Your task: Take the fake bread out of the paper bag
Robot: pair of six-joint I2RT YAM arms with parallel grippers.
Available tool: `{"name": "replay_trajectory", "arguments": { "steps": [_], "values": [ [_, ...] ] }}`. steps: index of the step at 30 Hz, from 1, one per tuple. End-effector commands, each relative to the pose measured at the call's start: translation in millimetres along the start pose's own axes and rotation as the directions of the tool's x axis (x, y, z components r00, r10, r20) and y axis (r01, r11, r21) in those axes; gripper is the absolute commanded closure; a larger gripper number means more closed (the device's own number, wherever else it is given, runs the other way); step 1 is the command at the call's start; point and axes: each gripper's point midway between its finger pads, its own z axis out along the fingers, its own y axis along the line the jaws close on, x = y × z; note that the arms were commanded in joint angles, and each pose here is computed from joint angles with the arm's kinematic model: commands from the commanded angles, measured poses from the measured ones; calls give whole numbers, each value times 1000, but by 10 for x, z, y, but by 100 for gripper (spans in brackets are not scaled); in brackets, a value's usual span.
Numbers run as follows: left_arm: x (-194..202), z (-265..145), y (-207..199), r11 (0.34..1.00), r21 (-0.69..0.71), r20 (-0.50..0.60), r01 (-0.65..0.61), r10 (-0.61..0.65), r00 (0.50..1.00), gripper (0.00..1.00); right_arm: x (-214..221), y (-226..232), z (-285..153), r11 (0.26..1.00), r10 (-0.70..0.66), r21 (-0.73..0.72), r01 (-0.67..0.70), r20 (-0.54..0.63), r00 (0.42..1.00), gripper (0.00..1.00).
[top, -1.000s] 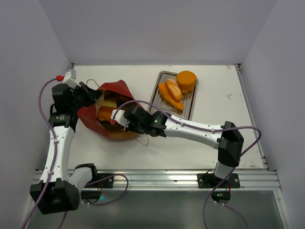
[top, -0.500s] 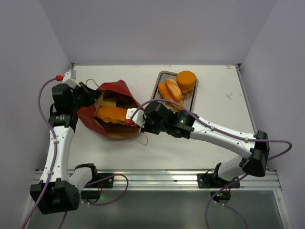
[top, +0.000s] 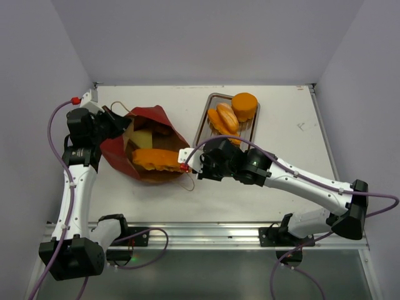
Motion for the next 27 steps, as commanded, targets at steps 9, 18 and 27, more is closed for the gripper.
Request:
{"name": "replay_trajectory", "arguments": {
  "steps": [9,18,27],
  "values": [
    [-184,-51,-49,1000,-11,54,-24,25,998,100,-162,-59,-446,1000,-2,-11,3,155,988,100],
    [-198,-36,34,999,-53,66,-3,6,998,100,-117,-177,-852,999,23,21,-29,223,975,100],
    [-192,-38,73,997,-74,69,1,4,998,100,86,-502,-1157,980,64,169,-106,239,969,100]
  ]
}}
